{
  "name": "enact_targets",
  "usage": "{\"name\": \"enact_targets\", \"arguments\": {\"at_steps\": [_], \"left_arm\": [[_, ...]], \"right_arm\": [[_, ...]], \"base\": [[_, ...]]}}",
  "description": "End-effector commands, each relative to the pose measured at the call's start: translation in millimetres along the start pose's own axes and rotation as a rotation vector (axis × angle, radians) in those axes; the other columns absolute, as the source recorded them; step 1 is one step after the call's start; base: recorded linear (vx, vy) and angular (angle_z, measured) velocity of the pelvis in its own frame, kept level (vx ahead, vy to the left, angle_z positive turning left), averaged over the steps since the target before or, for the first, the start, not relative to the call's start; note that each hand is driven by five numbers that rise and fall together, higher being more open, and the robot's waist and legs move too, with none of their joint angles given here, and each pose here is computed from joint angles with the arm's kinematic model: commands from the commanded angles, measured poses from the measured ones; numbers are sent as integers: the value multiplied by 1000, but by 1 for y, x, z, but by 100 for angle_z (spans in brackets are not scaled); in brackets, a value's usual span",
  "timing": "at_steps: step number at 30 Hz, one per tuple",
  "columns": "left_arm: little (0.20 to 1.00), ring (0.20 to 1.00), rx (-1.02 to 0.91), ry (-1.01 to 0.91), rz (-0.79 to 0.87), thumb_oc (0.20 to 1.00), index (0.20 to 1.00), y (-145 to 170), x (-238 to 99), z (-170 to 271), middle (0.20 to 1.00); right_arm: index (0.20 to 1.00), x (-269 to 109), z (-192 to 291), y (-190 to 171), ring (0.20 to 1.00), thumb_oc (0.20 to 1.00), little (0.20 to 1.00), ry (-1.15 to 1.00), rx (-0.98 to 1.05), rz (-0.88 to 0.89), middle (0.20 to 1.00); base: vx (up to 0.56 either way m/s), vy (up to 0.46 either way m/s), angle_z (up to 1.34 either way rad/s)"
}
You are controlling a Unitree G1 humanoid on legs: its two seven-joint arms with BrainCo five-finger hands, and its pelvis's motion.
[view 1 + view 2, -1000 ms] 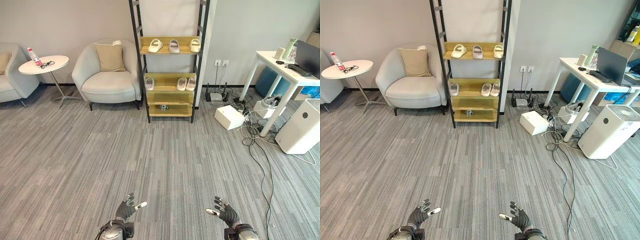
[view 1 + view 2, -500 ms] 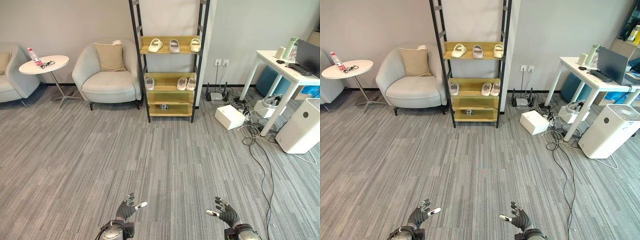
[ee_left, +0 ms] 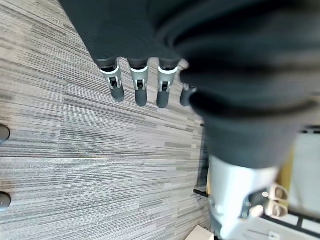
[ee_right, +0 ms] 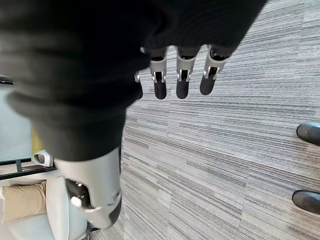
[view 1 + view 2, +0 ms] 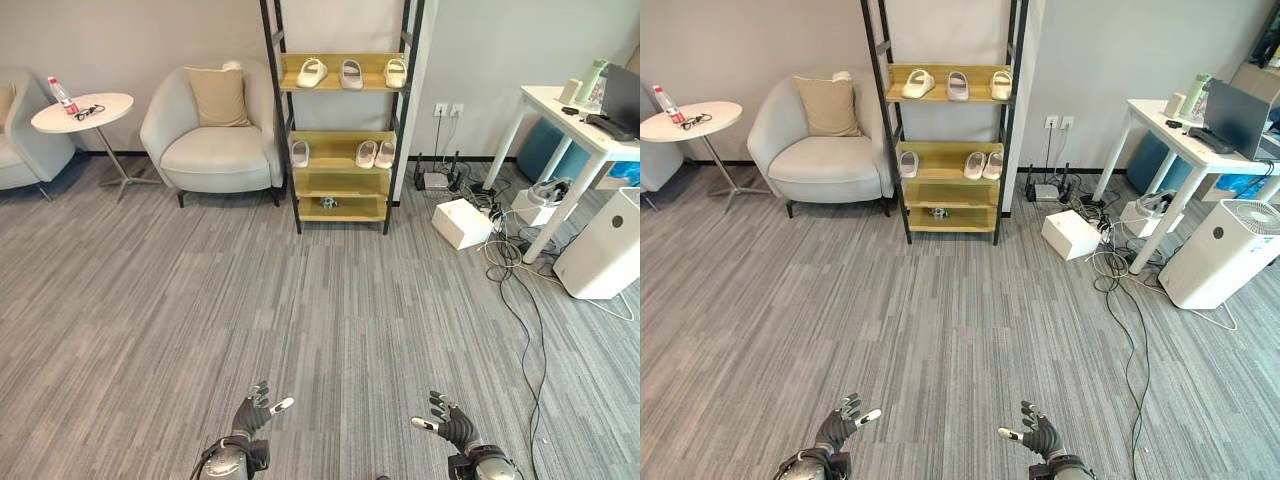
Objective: Arrange the slippers neatly on the shoe rack.
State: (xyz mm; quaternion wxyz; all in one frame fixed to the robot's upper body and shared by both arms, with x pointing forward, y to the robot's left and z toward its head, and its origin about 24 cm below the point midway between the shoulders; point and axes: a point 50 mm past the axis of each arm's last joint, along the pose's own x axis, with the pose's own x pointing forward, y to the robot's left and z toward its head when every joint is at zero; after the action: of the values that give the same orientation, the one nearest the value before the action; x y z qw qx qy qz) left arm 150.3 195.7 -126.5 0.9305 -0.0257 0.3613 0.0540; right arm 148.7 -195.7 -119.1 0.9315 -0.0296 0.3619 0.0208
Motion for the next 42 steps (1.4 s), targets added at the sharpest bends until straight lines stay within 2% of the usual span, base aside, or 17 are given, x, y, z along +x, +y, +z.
{"name": "enact_targets", "arguments": {"at_steps": [1,4,11,23,29,33,42], "left_arm": [[1000,1000,41,-159,-23,1000,1000,-1,13,45,1000],[1000,1000,45,-203,-6,1000,1000,7,13,56,1000],[1000,1000,32,-231,-6,1000,1000,2,18,68,1000],[1000,1000,-41,-217,-21,1000,1000,-6,19,66,1000],[1000,1000,-20,-163,5,1000,1000,2,15,49,1000],[1000,1000,4,-189,14,1000,1000,8,15,58,1000],[1000,1000,-6,-223,-16,1000,1000,-1,21,72,1000]], "right_arm": [[1000,9,40,-10,1000,1000,1000,-153,-33,-13,1000],[1000,11,46,-14,1000,1000,1000,-174,-14,-38,1000],[1000,9,48,-20,1000,1000,1000,-186,-24,-68,1000],[1000,-6,45,-45,1000,1000,1000,-198,-39,-95,1000],[1000,-3,46,-32,1000,1000,1000,-200,-64,-48,1000],[1000,5,57,-12,1000,1000,1000,-232,-48,8,1000],[1000,-6,53,-18,1000,1000,1000,-248,-37,-19,1000]], "base": [[-90,226,-6],[-16,190,-5],[293,-73,16],[260,-183,7],[425,156,-22],[261,181,-58],[376,-110,10]]}}
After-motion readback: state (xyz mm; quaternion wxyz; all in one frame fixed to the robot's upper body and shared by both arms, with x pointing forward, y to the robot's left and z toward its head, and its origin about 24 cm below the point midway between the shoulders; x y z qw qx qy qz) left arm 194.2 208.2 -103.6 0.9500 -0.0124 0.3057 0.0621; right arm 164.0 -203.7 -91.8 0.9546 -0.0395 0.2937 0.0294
